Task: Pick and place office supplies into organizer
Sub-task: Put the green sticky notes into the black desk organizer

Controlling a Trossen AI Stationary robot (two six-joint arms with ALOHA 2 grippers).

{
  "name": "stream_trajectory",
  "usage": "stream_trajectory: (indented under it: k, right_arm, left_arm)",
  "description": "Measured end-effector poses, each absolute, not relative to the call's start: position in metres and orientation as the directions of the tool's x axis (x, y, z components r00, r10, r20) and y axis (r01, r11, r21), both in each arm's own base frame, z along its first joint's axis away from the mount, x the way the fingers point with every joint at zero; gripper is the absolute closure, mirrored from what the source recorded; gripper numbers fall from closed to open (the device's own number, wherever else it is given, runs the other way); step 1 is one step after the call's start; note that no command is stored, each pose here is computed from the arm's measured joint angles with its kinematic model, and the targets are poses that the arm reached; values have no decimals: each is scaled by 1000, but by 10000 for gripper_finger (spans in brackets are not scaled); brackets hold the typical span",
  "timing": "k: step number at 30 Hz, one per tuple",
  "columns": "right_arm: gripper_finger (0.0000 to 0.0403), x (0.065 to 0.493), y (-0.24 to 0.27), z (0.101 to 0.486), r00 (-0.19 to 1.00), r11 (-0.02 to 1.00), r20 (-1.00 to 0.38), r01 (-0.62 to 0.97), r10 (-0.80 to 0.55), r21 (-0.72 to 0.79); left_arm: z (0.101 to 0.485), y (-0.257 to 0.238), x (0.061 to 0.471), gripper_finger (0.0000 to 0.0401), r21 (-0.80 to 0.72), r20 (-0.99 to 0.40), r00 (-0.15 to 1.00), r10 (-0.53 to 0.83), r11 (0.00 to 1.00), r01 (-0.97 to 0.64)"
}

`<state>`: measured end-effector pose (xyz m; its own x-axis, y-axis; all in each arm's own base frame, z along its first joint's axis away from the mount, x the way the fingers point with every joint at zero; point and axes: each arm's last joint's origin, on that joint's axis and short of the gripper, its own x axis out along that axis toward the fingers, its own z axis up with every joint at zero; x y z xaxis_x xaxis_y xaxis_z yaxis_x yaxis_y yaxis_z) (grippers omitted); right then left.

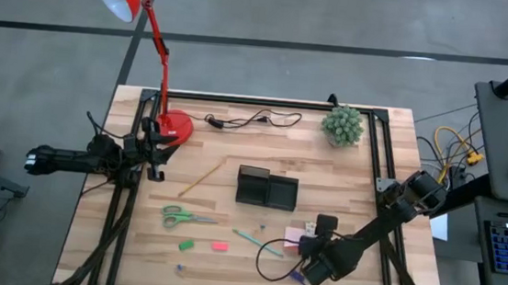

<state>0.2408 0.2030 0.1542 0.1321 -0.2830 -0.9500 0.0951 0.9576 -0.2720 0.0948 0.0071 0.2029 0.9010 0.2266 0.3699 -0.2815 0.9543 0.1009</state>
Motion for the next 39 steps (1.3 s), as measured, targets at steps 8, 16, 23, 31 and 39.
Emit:
stream_trajectory:
  k: [8,16,23,31,39]
  right_arm:
    - [197,241,202,155,150,948,-937,104,-315,-302]
    - [198,239,199,151,148,940,-930,104,-336,-323]
    - [219,239,197,150,166,930,-917,128,-364,-346]
    - [257,238,197,150,160,930,-919,125,-361,-344]
    - [364,238,197,150,158,930,-919,123,-362,-346]
  left_arm:
    - [203,7,95,312,101,370,901,227,954,-281]
    - [203,7,95,312,101,370,901,227,954,-281]
    - [203,7,95,312,101,370,901,226,954,-281]
    - [203,7,95,312,101,370,901,226,954,-281]
    - [203,7,95,312,101,370,901,227,954,-282]
